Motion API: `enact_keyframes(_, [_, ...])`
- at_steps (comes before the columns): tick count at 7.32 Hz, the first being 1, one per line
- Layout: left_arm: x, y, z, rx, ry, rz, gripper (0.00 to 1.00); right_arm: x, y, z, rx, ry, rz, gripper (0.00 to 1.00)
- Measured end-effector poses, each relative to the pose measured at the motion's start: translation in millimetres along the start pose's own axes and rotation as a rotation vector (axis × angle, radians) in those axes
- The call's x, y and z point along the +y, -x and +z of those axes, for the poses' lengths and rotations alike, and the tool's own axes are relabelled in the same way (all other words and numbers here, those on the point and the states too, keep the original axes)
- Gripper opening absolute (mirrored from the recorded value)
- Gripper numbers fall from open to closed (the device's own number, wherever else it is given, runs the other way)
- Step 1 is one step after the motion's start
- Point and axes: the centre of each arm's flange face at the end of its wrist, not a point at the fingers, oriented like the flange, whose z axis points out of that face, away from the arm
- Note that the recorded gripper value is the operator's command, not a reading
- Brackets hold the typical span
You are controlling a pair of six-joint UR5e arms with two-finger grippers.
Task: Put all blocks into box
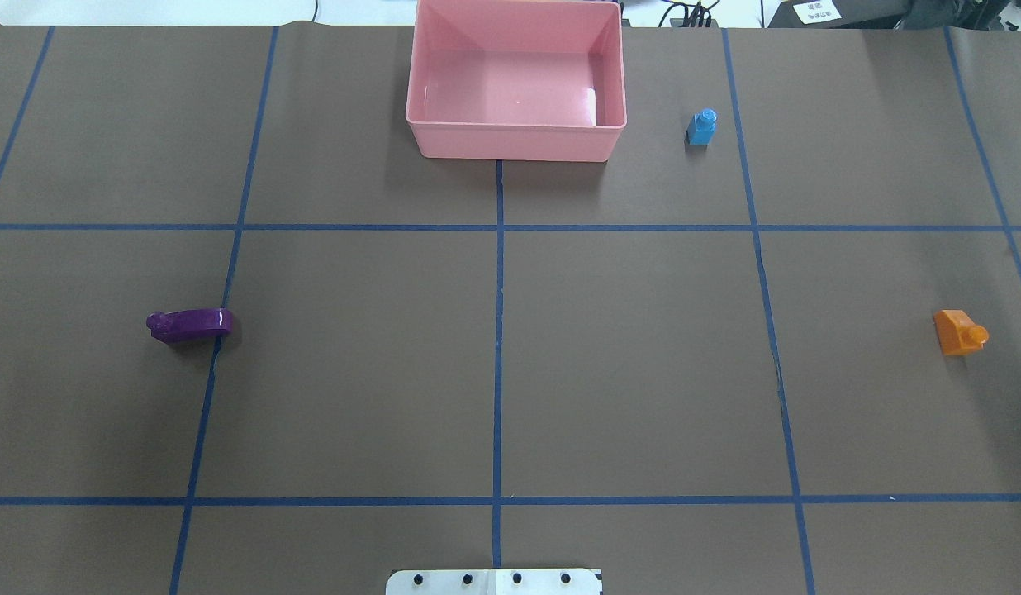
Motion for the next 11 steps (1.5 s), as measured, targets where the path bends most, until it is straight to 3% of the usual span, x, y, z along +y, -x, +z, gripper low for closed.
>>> enact_keyframes(2, [-14, -26, -15, -0.001, -0.064, 0.075, 1.00, -32, 56, 1, -0.015, -0.004, -0.053, 1.00])
enact_keyframes(4, [-27, -60, -7, 0.029, -0.067, 0.004, 1.00, -41, 110, 44, -0.047, 0.027, -0.036, 1.00])
enact_keyframes(7, [-44, -116, 11, 0.072, -0.063, -0.102, 1.00, -20, 151, 114, 0.004, 0.062, 0.081, 1.00])
enact_keyframes(11, [-70, -162, 15, 0.102, -0.063, -0.154, 1.00, 17, 141, 174, 0.045, 0.183, 0.114, 0.99])
